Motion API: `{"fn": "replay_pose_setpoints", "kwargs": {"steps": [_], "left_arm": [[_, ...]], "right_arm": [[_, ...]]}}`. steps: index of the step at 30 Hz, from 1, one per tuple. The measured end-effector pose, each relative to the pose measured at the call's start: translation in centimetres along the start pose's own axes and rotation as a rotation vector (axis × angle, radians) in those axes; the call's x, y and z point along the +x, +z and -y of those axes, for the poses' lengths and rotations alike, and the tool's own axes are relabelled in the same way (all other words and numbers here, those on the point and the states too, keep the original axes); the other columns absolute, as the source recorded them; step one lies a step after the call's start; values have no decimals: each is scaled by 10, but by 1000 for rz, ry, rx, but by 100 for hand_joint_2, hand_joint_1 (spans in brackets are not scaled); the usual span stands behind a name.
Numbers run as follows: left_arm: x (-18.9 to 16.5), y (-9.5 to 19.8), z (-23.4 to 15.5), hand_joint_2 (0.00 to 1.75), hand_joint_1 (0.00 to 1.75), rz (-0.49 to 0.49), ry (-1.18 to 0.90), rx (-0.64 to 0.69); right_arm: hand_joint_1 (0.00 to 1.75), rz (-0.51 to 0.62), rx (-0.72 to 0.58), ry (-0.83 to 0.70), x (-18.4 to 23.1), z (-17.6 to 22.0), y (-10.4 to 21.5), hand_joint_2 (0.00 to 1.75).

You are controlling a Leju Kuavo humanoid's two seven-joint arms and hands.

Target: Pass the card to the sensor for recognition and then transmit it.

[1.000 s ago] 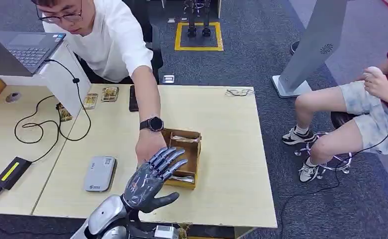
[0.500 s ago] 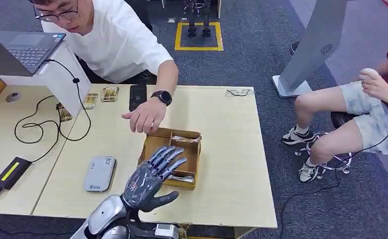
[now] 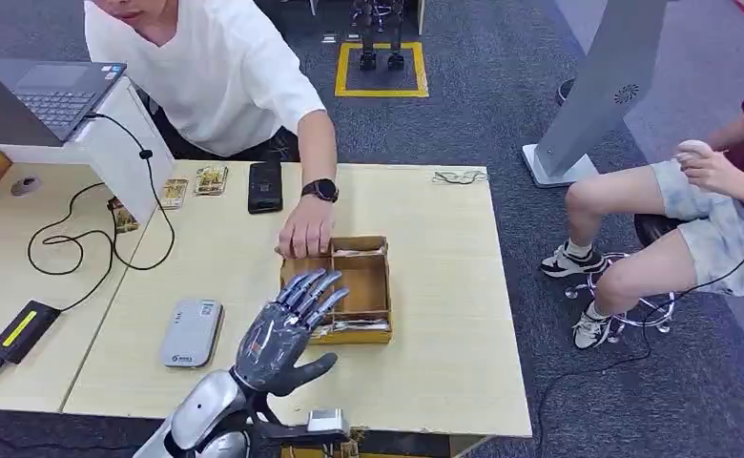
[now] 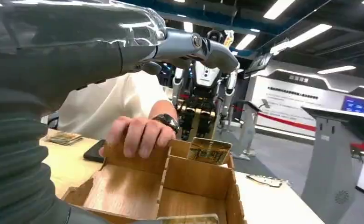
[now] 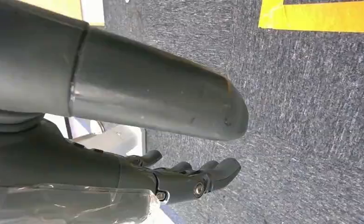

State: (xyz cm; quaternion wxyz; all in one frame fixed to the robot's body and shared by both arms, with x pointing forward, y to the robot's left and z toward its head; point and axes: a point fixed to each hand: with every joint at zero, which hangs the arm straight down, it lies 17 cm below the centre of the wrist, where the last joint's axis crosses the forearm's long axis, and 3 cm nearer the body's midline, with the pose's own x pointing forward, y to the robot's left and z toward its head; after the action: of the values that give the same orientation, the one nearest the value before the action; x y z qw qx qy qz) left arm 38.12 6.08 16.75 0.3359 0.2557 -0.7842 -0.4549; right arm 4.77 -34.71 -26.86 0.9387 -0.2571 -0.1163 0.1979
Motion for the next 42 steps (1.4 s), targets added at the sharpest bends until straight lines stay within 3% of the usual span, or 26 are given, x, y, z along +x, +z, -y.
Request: {"fn": "replay_pose_setpoints", "kwargs": {"steps": [15,16,25,32,42], "left_arm": [[-22,-2,10,175,0,-30,-258,-27],[-24,-2,11,175,0,-32,-288,-30],[-49,5,27,175,0,-73,-460,-75],[-67,9,33,175,0,-166,-480,-93],[-67,10,41,175,0,-177,-472,-112]], "right_arm": [[0,-6,8,0,-1,-2,0,0],[0,-8,8,0,-1,-2,0,175],[0,-8,7,7,-1,-1,0,175],[0,-13,8,7,-2,-1,0,175],[0,-13,11,7,-1,-2,0,175]]}}
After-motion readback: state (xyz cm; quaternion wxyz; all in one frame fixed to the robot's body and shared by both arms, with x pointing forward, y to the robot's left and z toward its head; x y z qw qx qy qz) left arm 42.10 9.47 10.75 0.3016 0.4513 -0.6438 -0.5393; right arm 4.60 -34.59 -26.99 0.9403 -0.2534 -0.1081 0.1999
